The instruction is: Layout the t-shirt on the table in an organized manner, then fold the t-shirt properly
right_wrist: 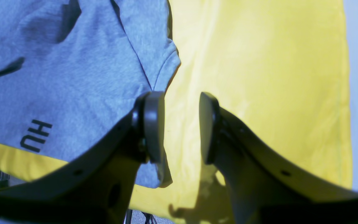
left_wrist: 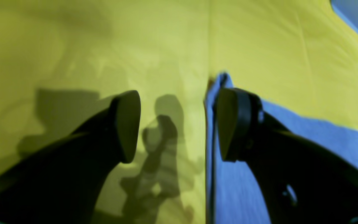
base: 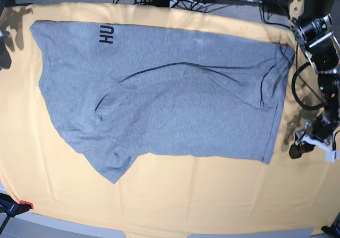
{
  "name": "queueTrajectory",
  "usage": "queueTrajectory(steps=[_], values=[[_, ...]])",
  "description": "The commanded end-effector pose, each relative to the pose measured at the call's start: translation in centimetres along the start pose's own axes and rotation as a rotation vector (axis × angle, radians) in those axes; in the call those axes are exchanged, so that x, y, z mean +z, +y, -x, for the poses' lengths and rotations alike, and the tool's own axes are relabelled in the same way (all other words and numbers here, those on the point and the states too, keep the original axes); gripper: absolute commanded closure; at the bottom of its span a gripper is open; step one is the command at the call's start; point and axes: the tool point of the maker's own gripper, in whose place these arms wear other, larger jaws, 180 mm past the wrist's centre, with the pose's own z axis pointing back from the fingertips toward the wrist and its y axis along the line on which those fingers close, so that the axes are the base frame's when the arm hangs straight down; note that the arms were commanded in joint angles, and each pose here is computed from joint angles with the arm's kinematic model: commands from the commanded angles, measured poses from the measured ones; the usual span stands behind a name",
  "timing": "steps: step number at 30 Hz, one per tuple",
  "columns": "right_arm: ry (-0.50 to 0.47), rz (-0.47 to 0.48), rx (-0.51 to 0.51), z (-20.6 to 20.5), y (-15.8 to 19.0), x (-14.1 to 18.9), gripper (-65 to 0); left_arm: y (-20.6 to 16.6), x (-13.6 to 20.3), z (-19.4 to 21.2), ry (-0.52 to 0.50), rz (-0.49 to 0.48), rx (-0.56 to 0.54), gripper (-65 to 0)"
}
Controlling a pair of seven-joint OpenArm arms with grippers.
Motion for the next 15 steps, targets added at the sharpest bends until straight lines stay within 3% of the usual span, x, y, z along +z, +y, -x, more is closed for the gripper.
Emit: queueTrajectory(steps=[1, 6, 10, 15], values=[[-0.043, 0.000, 0.030, -1.5, -0.1, 0.5, -21.4, -0.5, 0.0, -3.5, -0.089, 0.011, -0.025, -39.5], [-0.044, -0.001, 0.030, -1.5, -0.1, 0.5, -21.4, -1.9, -2.9, -3.6, -0.081, -0.028, -0.055, -39.5], [-0.043, -0.001, 0.028, -1.4, 0.0, 0.5, -21.4, -2.7, -4.9, -1.7, -0.025, -0.083, -0.099, -39.5], [-0.040, -0.001, 0.028, -1.4, 0.0, 0.5, -21.4, -3.1, -6.0, 0.7, 0.025, -0.116, -0.077, -39.5]])
